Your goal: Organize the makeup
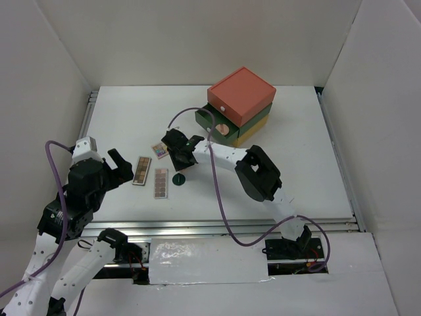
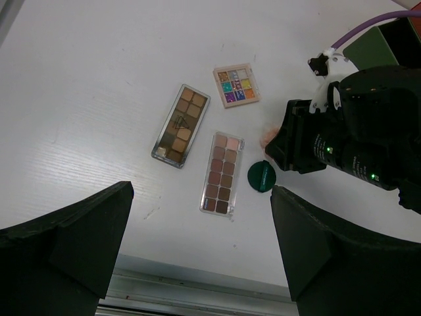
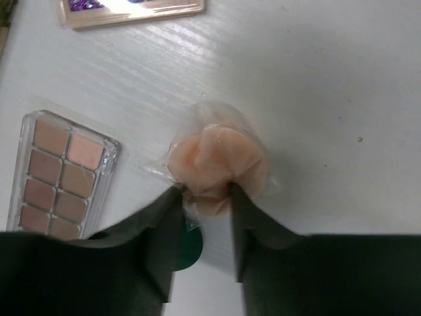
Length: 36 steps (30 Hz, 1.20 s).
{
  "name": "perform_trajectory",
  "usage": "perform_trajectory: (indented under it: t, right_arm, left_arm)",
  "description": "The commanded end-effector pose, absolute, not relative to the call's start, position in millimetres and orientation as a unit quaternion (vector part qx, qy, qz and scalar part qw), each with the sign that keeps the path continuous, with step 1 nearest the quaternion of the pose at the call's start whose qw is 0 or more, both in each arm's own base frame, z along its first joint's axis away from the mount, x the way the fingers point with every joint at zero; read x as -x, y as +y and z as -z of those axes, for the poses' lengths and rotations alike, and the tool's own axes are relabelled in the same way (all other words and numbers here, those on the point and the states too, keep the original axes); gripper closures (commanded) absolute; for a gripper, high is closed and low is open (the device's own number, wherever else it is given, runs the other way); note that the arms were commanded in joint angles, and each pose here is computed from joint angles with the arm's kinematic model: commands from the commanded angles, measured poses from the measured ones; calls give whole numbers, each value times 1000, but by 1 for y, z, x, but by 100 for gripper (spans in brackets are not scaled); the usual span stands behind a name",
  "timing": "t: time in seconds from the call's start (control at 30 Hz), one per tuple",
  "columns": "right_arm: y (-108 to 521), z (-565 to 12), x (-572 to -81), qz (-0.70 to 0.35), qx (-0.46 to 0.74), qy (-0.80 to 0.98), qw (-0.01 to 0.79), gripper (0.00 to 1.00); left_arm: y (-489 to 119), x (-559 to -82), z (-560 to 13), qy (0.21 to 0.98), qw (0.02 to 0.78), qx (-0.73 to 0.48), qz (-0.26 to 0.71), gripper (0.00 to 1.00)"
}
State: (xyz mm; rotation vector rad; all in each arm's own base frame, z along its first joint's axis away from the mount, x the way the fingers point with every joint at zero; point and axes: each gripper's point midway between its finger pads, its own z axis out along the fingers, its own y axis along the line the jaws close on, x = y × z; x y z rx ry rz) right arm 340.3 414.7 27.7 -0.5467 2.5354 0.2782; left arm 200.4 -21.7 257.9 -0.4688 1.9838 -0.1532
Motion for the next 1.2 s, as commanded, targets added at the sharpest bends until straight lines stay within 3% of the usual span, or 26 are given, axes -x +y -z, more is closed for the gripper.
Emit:
perform_trajectory:
  t: [0.0,0.07,0.27,0.53,0.73,0.93,1.17]
  right_arm:
    - [422,-35,-349,-101,193,933,287,65]
    - [420,-41,-352,-98,190,931,296,73]
    - [418,-73,-356,-104,185,922,324,82]
    - [394,-175,-358,-111,167,890,409,80]
    - [336,-228,-392,-20,118,874,471,79]
    - [270,-232,-437,55,56,878,473,77]
    - [243,-216,-467,87,44,881,463,70]
  left_arm:
    - [-23,-204,-263,821,536,187,68,1]
    - [-23,-204,-264,820,537,186,69,1]
    - [-22,-203,-264,819,538,186,70,1]
    - [-22,-204,-265,818,539,187,70,1]
    - [-22,-203,-266,817,541,188,71,1]
    - [-23,-203,-266,817,541,185,74,0]
    - [-25,-204,-265,819,539,180,75,1]
